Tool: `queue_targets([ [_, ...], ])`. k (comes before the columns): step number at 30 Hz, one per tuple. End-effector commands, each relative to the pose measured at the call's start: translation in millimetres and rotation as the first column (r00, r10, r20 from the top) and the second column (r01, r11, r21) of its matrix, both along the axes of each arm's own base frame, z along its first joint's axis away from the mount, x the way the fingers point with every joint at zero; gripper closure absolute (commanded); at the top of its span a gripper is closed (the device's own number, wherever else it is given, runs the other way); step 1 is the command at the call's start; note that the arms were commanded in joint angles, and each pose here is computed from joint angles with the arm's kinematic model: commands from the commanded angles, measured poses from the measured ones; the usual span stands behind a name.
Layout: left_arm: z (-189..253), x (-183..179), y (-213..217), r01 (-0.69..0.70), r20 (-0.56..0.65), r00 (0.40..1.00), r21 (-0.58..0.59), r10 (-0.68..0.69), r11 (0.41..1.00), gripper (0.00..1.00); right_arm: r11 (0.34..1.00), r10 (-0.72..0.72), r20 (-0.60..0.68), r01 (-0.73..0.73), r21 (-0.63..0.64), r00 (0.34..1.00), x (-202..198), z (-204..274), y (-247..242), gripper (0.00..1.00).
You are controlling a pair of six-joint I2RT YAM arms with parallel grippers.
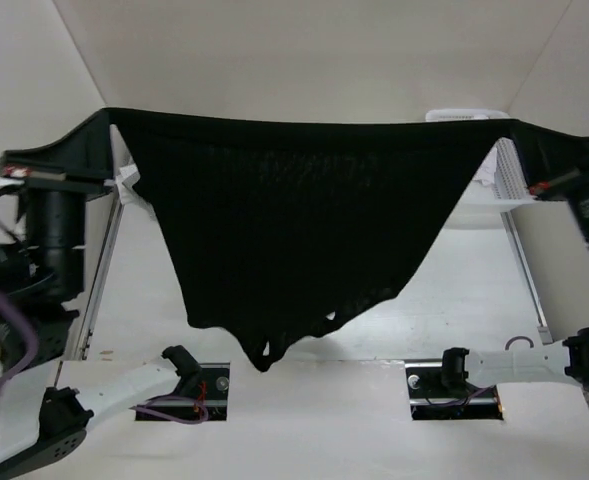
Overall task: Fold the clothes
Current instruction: Flatten the tank top out
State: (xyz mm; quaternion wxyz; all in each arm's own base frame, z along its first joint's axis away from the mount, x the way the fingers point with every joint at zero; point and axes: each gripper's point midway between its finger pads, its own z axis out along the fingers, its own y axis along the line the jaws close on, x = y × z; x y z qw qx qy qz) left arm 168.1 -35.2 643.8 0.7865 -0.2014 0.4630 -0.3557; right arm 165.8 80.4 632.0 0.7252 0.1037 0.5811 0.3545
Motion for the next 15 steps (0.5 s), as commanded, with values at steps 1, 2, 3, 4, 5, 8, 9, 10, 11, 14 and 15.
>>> queue_targets([
  [1,-41.9,52.7,-34.8,-0.084,-0.111,0.989,0.149,0.101,0.985,0.96,0.978,-0.122,0.032,0.125,-0.165,0.992,25.8,-13.4,32.4,0.99],
  [2,-59.4,65.8,-44.1,-0.088,-0.140,0.984,0.176,0.114,0.980,0.96,0.973,-0.135,0.031,0.139,-0.187,0.990,35.8,-21.6,41.8,0.99],
  [3,-78.0,79.6,-51.3,-0.098,-0.170,0.977,0.199,0.132,0.975,0.96,0.967,-0.135,0.027,0.137,-0.213,0.991,47.0,-32.2,52.8,0.99],
  [4,-98.6,95.5,-56.8,-0.110,-0.202,0.967,0.217,0.155,0.970,0.96,0.962,-0.140,0.014,0.140,-0.233,0.990,61.9,-43.7,61.5,0.99],
  [5,-116.5,111.9,-61.6,-0.114,-0.228,0.959,0.237,0.169,0.965,0.96,0.959,-0.148,-0.011,0.140,-0.248,0.989,80.4,-57.0,68.0,0.99],
  [8,-160.1,172.6,-62.6,-0.097,-0.317,0.933,0.236,0.171,0.967,0.96,0.964,-0.112,-0.102,0.083,-0.253,0.988,144.2,-91.2,86.1,1.00],
  [9,-169.4,194.7,-64.2,-0.060,-0.345,0.929,0.217,0.135,0.974,0.96,0.967,-0.091,-0.126,0.058,-0.248,0.988,165.9,-97.6,91.1,1.00],
  [10,-176.4,218.5,-61.2,-0.031,-0.376,0.921,0.196,0.104,0.980,0.96,0.970,-0.074,-0.147,0.037,-0.242,0.986,187.3,-101.9,95.5,1.00],
  [11,-180.7,242.0,-56.3,-0.008,-0.402,0.912,0.169,0.077,0.986,0.96,0.972,-0.061,-0.165,0.021,-0.234,0.984,207.2,-103.3,98.7,1.00],
  [14,-173.1,294.1,-49.5,0.064,-0.436,0.900,0.108,-0.011,0.992,0.96,0.977,-0.062,-0.183,0.022,-0.211,0.981,249.4,-92.2,95.9,1.00],
  [15,-166.8,303.0,-47.3,0.074,-0.433,0.901,0.094,-0.026,0.993,0.96,0.979,-0.066,-0.179,0.029,-0.203,0.982,255.5,-85.8,93.0,1.00],
])
